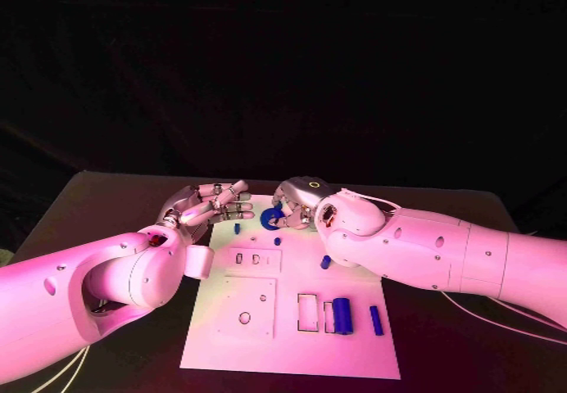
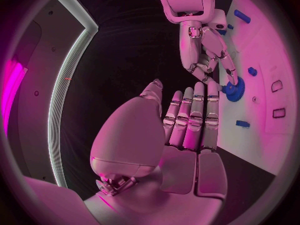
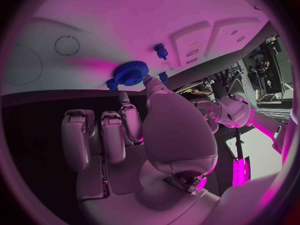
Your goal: Assemble the parts on the task board
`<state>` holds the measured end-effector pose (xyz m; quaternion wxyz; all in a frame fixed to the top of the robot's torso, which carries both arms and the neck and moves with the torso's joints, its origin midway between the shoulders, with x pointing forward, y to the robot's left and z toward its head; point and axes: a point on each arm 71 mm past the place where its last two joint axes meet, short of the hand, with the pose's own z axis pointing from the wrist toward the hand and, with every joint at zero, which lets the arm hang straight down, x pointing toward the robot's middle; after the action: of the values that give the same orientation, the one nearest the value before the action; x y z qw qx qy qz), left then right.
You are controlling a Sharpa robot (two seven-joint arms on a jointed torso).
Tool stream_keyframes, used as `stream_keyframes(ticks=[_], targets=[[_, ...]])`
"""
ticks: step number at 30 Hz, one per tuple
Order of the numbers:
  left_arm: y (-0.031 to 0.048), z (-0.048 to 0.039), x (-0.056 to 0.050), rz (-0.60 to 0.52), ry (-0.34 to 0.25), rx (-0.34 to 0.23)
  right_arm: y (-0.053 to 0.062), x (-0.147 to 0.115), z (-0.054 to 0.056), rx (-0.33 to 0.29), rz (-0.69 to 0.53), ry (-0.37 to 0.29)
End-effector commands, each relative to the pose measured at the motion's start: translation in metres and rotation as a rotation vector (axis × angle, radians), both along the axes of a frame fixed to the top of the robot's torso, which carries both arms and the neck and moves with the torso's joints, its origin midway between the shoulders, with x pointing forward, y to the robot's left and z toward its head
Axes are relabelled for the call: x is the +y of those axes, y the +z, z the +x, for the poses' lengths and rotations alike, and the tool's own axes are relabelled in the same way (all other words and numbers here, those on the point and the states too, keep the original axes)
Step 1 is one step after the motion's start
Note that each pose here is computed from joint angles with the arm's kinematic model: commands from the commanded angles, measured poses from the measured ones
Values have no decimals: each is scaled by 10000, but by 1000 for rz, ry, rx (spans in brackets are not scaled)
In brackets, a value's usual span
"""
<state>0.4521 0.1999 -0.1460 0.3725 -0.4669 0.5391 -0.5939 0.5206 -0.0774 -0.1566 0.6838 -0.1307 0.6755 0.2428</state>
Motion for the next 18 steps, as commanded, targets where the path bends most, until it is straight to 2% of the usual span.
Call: stream_keyframes(ticks=[1, 6, 9, 11, 18], targets=[[19, -5, -21, -6, -18, -10, -32, -3, -6, 33, -19, 5], [19, -4, -18, -6, -18, -10, -5, -67, -14, 10, 15, -4], [17, 0, -8, -5, -16, -10, 61, -213, -45, -31, 107, -5], [16, 3, 0, -4, -15, -10, 97, -324, -69, -31, 153, 4], [11, 13, 29, -2, -9, -9, 155, -877, -154, 78, 218, 13]])
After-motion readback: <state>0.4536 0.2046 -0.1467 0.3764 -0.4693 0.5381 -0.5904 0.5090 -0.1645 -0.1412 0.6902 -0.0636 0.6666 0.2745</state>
